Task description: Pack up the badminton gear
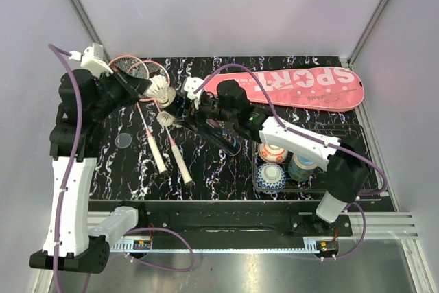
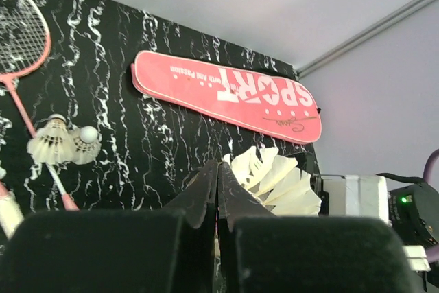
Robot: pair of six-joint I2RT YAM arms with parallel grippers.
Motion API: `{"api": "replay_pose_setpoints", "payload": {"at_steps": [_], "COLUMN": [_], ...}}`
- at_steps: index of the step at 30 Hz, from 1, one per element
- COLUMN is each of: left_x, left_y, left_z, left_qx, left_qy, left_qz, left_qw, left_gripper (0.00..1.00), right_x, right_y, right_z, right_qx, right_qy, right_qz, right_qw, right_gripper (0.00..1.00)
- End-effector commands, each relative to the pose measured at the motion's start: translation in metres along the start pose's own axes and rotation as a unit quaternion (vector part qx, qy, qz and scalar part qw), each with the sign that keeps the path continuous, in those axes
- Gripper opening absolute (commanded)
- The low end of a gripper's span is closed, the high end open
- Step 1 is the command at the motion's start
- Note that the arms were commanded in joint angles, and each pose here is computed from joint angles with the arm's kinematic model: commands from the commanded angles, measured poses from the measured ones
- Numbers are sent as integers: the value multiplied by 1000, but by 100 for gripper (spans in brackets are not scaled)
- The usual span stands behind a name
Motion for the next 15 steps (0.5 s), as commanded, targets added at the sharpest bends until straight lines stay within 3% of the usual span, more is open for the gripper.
{"api": "replay_pose_setpoints", "payload": {"at_steps": [1,8,10,12,13,15], "left_x": [6,-11,-13,-15,-14,-16], "left_y": [-18,-19,-17,-9,-6,1], "left_z": [-12,-21,-17,-6,-2,8], "left_qx": [-64,-97,-99,-73,-61,-41], "left_qy": [-7,16,20,12,6,0], "left_qz": [29,44,15,-18,-29,-58], "left_qw": [997,994,995,997,998,997], "left_gripper": [0,0,22,54,75,88], "right_x": [57,82,83,81,81,79], "right_y": [4,6,4,4,4,5], "right_z": [12,20,21,21,21,22], "right_qx": [12,8,3,2,1,0], "right_qy": [-90,-140,-141,-137,-136,-132], "right_qz": [9,-19,-19,-20,-16,-14], "right_qw": [996,990,990,990,991,991], "right_gripper": [33,33,33,33,33,33]}}
Point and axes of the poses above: each gripper's point midway between its finger pads, its own z axis back along the fingers, its own y axis along the line the jaws close on, x = y × z, the point moved 3 cm from there along z, back along the fingers, and after that the axes turned 1 degree about -z, right-handed, at the moved point
